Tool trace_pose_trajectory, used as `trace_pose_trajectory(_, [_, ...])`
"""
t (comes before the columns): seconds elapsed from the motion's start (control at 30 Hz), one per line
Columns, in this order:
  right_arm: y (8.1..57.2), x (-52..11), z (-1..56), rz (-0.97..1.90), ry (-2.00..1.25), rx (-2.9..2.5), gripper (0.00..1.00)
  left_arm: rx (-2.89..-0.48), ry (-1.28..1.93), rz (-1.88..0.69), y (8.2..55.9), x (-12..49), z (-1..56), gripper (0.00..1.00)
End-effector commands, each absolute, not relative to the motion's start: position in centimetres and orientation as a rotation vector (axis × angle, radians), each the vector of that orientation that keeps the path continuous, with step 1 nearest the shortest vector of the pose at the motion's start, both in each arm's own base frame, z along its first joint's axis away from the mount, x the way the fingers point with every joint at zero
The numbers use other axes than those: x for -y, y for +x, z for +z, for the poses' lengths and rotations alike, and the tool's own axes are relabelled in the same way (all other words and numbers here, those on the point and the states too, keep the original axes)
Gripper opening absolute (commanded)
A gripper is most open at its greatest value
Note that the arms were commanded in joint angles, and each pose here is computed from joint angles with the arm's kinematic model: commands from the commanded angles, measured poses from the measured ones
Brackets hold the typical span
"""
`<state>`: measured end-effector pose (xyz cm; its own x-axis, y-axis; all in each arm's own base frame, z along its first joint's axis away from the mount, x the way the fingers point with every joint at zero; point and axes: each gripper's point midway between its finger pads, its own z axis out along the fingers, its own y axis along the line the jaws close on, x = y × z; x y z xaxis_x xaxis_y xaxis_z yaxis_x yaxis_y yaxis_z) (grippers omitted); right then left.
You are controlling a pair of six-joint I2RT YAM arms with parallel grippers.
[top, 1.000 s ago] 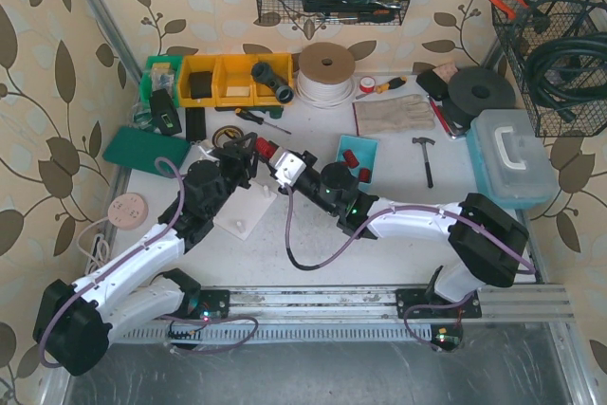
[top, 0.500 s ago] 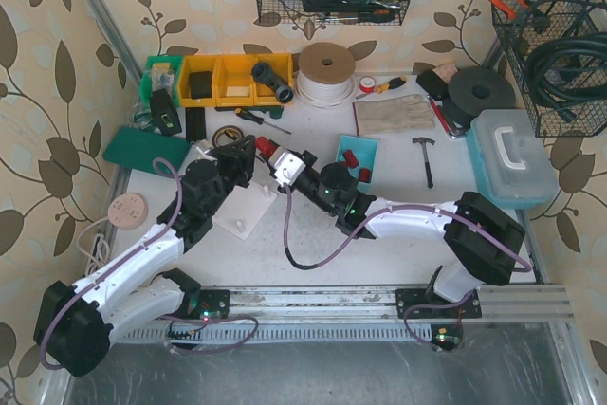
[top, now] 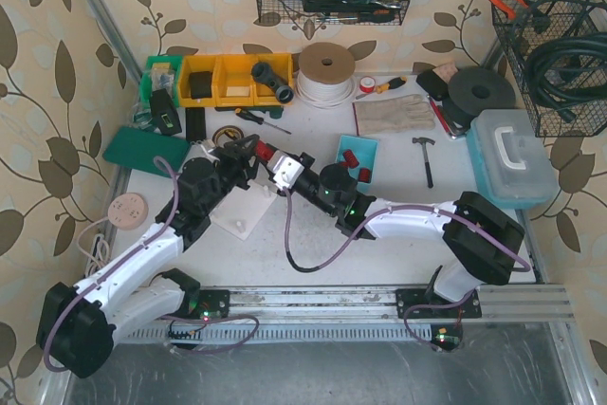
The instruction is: Install the large spring
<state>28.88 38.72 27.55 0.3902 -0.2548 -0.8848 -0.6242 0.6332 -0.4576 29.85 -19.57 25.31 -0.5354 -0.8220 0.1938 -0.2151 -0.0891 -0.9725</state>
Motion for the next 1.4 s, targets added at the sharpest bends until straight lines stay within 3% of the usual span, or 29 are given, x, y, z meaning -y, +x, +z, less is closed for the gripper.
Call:
trace_pose_trajectory(0.0, [27.4,-39.2,29.3,0.353,-0.897,-1.099,0.0,-1.726,-1.075,-1.734,29.0,19.7,25.9,0.41])
trace_pose_trajectory(0.13, [27.6,-39.0,28.5,0.348,-0.893,-1.124,0.0,-1.7,-1.042,-1.778,29.1,19.4,26.9,0.35])
trace_pose_trajectory(0.57, [29.0,-37.8,26.9,0.387,-0.895,-1.193,0.0,-1.705,-0.955,-1.801,28.5,19.1,28.2,0.26])
trace_pose_trajectory(0.67, [29.4,-37.7,26.3,0.392,-0.895,-1.213,0.0,-1.703,-0.942,-1.777,28.3,18.8,28.1,0.18])
trace_pose_trajectory(0.77, [29.9,-37.9,25.7,0.394,-0.898,-1.259,0.0,-1.698,-0.907,-1.737,28.6,18.4,28.2,0.0])
trace_pose_trajectory(0.83, [30.1,-38.0,25.2,0.395,-0.906,-1.304,0.26,-1.7,-0.871,-1.687,28.9,18.0,28.4,0.0])
trace_pose_trajectory(0.97, [29.6,-36.9,25.2,0.419,-0.889,-1.381,0.64,-1.725,-0.755,-1.509,30.1,17.1,28.4,0.0])
trace_pose_trajectory(1.13, [28.1,-33.6,25.4,0.441,-0.853,-1.45,0.76,-1.719,-0.598,-1.302,31.3,16.3,28.4,0.0])
trace_pose_trajectory(1.2, [27.3,-32.0,25.8,0.454,-0.811,-1.469,0.98,-1.707,-0.428,-1.147,31.6,16.0,29.1,0.0])
trace_pose_trajectory(1.37, [25.9,-27.3,27.0,0.425,-0.686,-1.539,1.0,-1.638,-0.064,-0.68,31.3,15.7,29.5,0.0])
